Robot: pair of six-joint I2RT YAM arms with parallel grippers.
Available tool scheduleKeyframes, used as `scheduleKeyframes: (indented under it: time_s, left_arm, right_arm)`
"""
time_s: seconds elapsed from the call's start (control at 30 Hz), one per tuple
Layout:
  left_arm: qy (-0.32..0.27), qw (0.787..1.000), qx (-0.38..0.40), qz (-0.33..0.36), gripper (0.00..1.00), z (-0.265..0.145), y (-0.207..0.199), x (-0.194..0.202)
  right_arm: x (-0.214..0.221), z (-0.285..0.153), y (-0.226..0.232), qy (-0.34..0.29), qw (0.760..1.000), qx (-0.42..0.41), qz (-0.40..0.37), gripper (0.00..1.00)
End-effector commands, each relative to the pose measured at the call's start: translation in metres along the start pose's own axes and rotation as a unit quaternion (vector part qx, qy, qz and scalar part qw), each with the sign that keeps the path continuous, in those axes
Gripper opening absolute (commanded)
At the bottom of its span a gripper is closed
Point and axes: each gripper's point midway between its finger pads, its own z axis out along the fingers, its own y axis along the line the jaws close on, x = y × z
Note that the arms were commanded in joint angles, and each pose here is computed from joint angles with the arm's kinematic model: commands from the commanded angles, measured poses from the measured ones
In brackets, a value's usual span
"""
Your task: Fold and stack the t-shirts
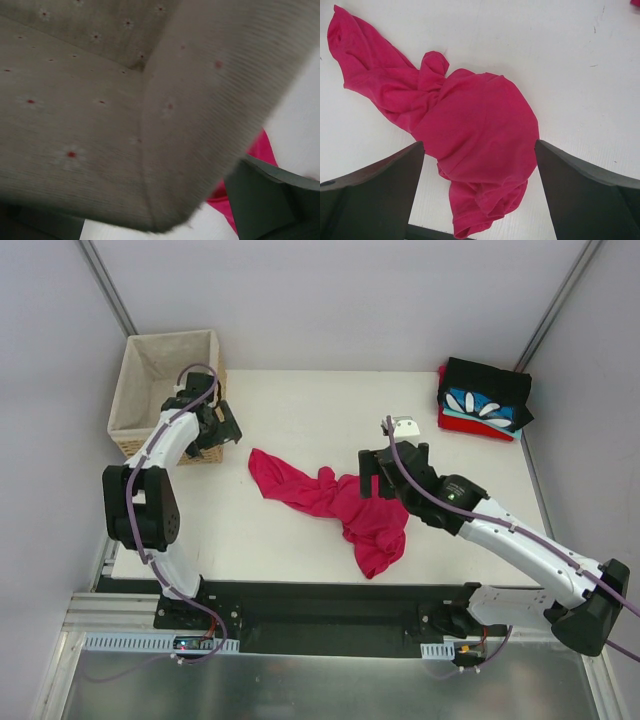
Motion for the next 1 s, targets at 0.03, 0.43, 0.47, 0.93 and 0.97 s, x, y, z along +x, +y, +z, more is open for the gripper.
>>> scheduleKeyframes:
  time_s: [0.03, 0.43, 0.47, 0.93, 0.97]
  left_arm:
    - [-0.011, 0.998, -0.046, -0.033, 0.99, 0.011, 0.037, -0.023]
    - [-0.026, 0.995, -0.074, -0.060, 0.99, 0.026, 0.081, -0.074]
    - [-0.026, 0.995, -0.075, -0.056, 0.99, 0.025, 0.083, -0.077]
    - [-0.067, 0.995, -0.023, -0.067, 0.99, -0.036, 0.063, -0.114]
    - [-0.054, 0.996, -0.024, -0.060, 0.99, -0.035, 0.061, -0.099]
  right_arm:
    - [-0.003, 0.002, -0.002, -0.009, 1.000, 0.010, -0.011, 0.96]
    - [-0.004, 0.006, 0.000, -0.005, 1.000, 0.011, -0.016, 0.97]
    - [-0.004, 0.006, 0.000, -0.005, 1.000, 0.011, -0.017, 0.97]
    - [-0.001, 0.010, 0.006, 0.009, 1.000, 0.007, -0.019, 0.96]
    - [-0.002, 0.010, 0.008, 0.011, 1.000, 0.005, -0.018, 0.97]
